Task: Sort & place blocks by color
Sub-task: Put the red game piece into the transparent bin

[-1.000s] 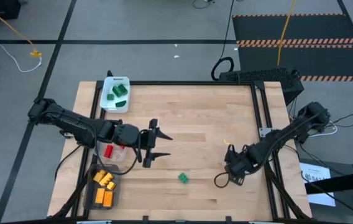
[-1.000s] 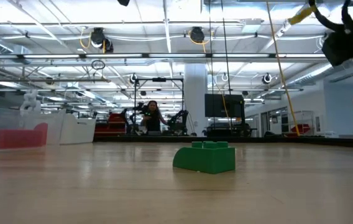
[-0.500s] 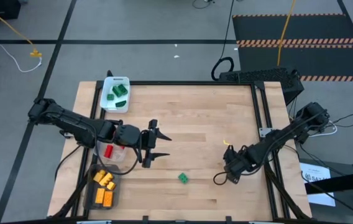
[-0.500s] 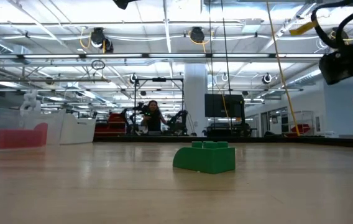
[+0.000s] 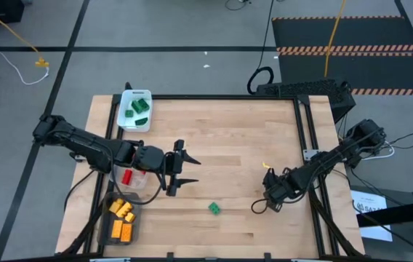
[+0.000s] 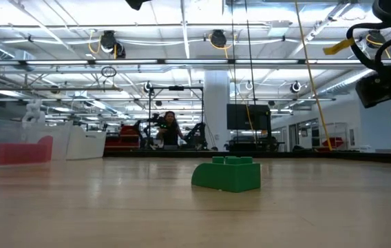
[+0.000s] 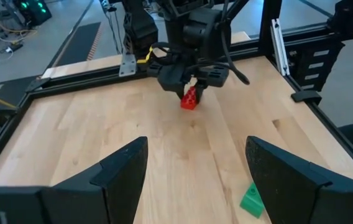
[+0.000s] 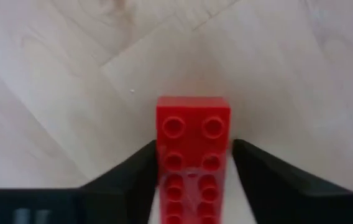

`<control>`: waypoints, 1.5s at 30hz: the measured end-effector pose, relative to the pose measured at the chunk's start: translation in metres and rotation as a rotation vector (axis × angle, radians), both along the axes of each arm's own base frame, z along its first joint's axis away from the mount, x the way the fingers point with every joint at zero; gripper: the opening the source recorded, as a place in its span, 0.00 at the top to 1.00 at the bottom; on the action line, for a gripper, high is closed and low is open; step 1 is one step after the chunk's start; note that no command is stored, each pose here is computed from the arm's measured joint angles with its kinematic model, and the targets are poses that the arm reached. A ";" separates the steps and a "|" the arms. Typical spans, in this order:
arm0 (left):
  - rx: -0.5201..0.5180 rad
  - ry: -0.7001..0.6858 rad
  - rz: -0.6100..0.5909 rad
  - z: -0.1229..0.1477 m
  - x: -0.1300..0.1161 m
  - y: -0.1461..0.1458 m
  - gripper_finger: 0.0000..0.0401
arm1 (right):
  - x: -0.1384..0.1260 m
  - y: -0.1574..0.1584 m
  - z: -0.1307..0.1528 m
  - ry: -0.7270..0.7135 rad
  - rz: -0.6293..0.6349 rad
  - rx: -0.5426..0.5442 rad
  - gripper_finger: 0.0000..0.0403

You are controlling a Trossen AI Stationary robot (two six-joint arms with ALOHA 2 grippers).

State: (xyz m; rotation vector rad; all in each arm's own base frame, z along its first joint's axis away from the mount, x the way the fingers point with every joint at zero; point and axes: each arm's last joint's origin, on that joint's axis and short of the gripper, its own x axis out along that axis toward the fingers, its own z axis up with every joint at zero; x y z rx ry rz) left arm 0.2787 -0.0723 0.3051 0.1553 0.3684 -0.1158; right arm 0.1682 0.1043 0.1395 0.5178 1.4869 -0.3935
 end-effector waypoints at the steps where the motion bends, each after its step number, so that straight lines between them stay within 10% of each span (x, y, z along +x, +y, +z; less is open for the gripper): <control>1: 0.000 -0.002 0.001 0.000 0.000 0.000 0.32 | 0.000 0.000 0.000 0.001 0.012 -0.003 0.57; 4: -0.001 -0.006 0.001 0.001 0.000 0.000 0.32 | 0.001 0.000 0.000 -0.011 0.046 0.002 0.70; 15: 0.028 -0.019 0.097 0.001 0.001 0.006 0.32 | 0.036 -0.009 0.019 -0.456 0.215 -0.111 0.70; 29: 0.002 0.023 0.147 -0.018 0.020 0.008 0.32 | 0.093 -0.033 0.077 -1.084 0.511 -0.796 0.70; 45: -0.056 -0.069 0.118 -0.026 0.042 0.010 0.32 | 0.103 -0.041 0.078 -1.152 0.573 -0.801 0.70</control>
